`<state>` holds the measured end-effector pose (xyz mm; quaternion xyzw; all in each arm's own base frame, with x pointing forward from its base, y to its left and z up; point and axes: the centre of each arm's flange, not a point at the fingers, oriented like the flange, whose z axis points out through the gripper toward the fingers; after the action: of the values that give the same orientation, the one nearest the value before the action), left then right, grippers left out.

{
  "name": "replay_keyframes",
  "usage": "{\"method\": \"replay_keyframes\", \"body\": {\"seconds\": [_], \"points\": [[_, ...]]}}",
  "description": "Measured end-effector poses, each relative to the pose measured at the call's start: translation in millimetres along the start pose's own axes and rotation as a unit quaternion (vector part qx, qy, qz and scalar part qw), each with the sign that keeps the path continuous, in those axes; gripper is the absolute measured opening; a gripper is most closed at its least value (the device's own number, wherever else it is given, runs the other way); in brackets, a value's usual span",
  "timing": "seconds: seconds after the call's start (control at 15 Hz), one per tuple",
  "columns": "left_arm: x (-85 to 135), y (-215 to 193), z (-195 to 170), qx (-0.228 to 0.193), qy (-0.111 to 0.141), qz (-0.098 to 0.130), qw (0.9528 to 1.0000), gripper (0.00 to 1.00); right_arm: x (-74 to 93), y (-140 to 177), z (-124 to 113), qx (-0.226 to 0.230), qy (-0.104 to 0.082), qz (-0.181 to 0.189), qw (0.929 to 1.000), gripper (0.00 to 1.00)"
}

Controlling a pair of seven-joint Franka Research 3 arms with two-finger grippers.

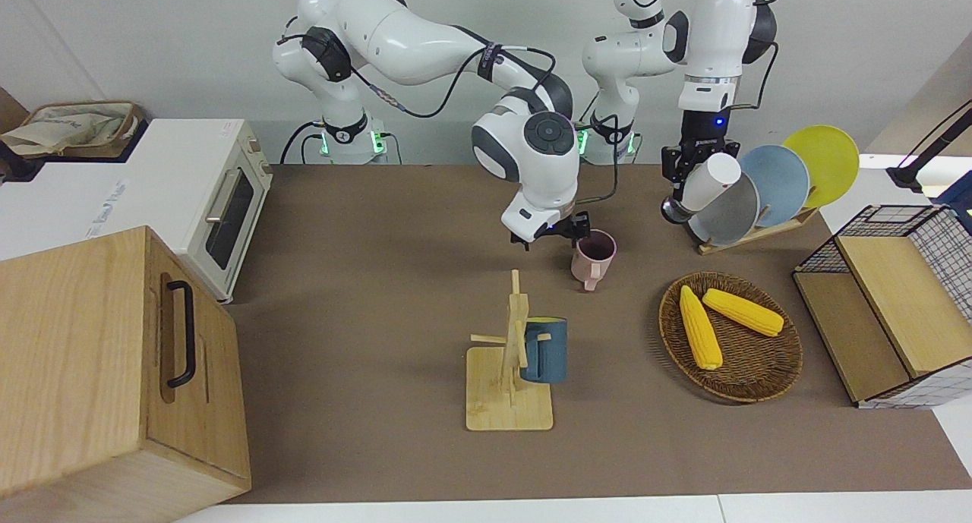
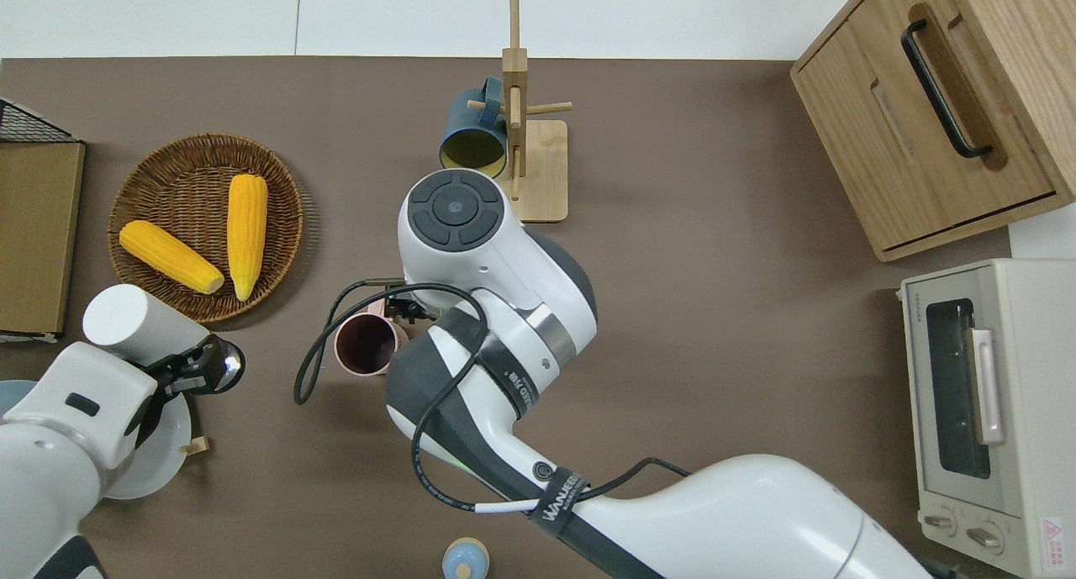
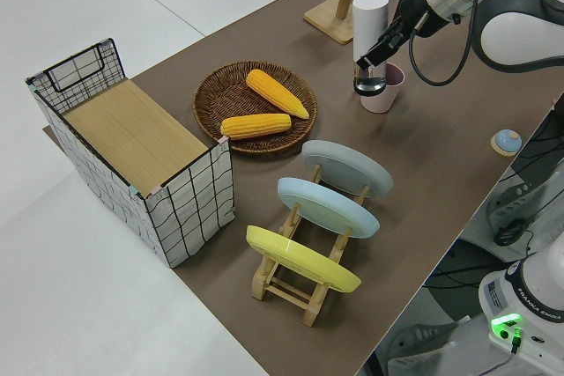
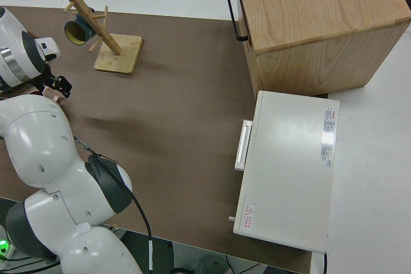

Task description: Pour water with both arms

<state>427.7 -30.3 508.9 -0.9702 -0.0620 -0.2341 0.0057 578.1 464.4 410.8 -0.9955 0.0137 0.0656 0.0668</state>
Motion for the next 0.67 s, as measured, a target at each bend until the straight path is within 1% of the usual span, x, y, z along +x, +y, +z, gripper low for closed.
{"method": "replay_keyframes", "body": {"seconds": [0.2,0.4,0.53,0.67], "points": [[-10.9,2.1,1.1,0.002,-0.003,0.004,1.0,0.64,17.4,41.3,-28.5,-0.035,0.005,-0.061,0.9975,0.99],[-20.9,8.3,2.3,0.0,-0.01,0.013,0.9999,0.64,34.3,91.4,-71.2,-0.057,0.012,-0.114,0.9918,0.99],[-27.6,13.9,3.1,-0.003,-0.014,0.02,0.9997,0.64,44.5,134.9,-102.9,-0.07,0.011,-0.134,0.9885,0.99],[-36.6,19.6,4.7,-0.007,-0.019,0.026,0.9995,0.64,53.5,178.4,-130.5,-0.076,0.013,-0.135,0.9878,0.99]]}}
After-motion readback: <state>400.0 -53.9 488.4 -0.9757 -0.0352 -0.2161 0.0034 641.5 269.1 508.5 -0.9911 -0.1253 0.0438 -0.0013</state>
